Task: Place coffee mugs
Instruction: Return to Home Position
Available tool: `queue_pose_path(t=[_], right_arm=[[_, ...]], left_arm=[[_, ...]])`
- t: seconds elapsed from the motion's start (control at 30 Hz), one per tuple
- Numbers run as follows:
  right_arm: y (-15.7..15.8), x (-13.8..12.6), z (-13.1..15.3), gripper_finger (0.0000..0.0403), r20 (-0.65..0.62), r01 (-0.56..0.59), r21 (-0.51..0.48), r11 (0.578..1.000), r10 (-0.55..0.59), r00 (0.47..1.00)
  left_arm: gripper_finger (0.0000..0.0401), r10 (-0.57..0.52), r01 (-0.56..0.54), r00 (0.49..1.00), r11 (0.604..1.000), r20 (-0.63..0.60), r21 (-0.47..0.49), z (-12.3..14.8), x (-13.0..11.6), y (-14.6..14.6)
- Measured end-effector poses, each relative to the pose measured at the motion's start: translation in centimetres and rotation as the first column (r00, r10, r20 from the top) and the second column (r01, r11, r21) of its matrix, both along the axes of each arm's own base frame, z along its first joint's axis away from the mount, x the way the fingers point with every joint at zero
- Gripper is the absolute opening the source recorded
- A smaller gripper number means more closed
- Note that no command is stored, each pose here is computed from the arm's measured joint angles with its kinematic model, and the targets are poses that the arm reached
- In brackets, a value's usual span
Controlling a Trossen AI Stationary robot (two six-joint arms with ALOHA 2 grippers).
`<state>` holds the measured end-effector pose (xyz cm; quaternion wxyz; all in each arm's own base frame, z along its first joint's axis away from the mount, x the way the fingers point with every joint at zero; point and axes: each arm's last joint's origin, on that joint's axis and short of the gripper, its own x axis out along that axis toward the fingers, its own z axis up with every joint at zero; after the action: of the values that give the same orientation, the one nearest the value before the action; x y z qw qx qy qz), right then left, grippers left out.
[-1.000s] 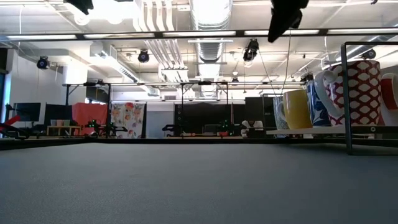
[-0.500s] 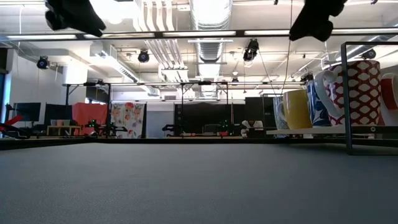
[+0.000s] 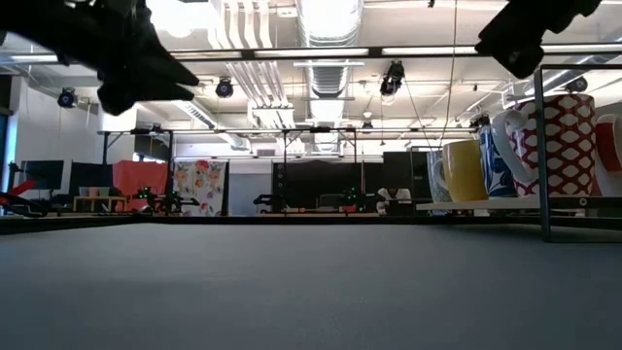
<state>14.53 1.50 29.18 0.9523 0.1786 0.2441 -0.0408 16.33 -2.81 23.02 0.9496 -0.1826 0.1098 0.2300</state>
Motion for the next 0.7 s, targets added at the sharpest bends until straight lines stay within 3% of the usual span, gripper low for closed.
queue_pose_path(t=[0.3, 0.5, 0.7], right_arm=[[0.0, -1.8, -1.1, 0.0068, 0.159, -0.088, 0.012, 0.996, 0.085, 0.984], [-0.3, -4.2, -1.3, 0.0068, 0.324, -0.086, 0.005, 0.996, 0.08, 0.943], [-0.5, -5.7, -2.3, 0.0068, 0.397, -0.073, 0.01, 0.997, 0.063, 0.916]], left_arm=[[0.0132, 0.018, -0.014, 0.998, 0.998, 0.068, -0.06, -2.8, -0.3, 0.1], [0.0132, 0.025, -0.02, 0.997, 0.997, 0.069, -0.074, -3.1, -0.4, 0.1], [0.0132, 0.025, -0.02, 0.998, 0.997, 0.066, -0.071, -3.1, -0.4, 0.1]])
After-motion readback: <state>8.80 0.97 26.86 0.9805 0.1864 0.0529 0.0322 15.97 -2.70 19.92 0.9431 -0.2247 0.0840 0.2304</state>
